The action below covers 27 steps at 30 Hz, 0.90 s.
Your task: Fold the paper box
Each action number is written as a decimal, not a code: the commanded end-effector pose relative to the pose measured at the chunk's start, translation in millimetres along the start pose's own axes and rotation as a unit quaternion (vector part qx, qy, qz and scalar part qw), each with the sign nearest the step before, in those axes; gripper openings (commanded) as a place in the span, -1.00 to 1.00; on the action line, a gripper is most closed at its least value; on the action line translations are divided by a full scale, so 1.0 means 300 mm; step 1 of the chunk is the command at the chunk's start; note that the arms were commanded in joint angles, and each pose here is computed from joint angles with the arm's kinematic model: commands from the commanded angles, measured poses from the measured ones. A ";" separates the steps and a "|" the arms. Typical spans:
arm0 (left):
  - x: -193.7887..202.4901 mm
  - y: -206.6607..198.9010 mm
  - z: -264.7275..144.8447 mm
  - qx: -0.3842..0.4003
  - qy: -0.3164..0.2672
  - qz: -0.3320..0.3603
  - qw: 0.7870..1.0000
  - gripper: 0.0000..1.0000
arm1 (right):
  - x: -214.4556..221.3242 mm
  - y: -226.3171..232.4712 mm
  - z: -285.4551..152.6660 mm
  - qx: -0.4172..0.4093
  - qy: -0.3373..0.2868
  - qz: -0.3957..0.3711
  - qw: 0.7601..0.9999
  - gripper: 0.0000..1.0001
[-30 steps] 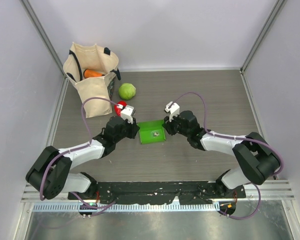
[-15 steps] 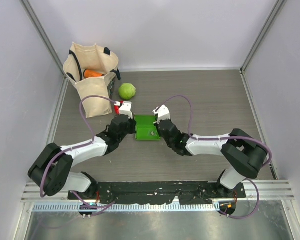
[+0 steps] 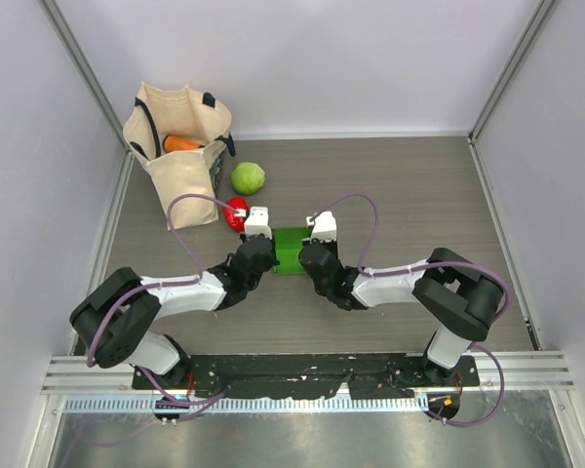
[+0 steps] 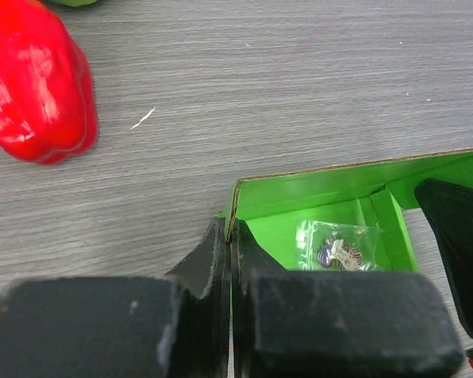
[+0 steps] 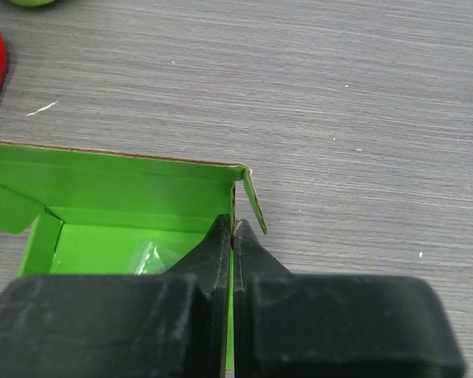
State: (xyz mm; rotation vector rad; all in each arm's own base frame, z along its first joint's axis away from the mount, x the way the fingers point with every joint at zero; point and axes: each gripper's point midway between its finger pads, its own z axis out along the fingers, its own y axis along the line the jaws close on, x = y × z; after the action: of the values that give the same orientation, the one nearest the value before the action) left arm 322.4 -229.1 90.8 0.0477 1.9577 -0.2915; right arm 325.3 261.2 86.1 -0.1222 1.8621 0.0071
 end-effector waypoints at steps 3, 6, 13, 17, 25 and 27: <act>-0.018 0.015 -0.034 -0.031 -0.039 -0.020 0.999 -1.00 | -0.042 -0.017 -0.026 0.044 -0.041 0.060 0.996 -0.99; 0.002 0.021 -0.049 -0.030 -0.036 -0.029 0.998 -1.00 | -0.028 -0.021 -0.047 0.051 -0.048 0.069 0.995 -0.99; 0.054 0.022 -0.069 -0.028 -0.028 -0.054 0.998 -1.00 | 0.016 -0.022 -0.080 0.050 -0.061 0.091 0.993 -0.98; 0.066 -0.005 -0.073 -0.023 -0.018 -0.070 0.997 -1.00 | 0.028 -0.021 -0.091 0.063 -0.065 0.092 0.992 -0.99; 0.139 -0.022 -0.089 -0.021 -0.003 -0.068 0.997 -1.00 | 0.052 -0.021 -0.109 0.065 -0.068 0.096 0.991 -0.99; 0.153 -0.018 -0.092 -0.022 -0.002 -0.068 0.997 -1.00 | 0.062 -0.020 -0.113 0.064 -0.069 0.098 0.991 -0.99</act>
State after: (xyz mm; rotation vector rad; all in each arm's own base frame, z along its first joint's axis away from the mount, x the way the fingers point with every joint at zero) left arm 289.4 -241.3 84.6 -0.1078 1.9183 -0.3816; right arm 288.8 256.8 74.8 0.0459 1.7701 0.0197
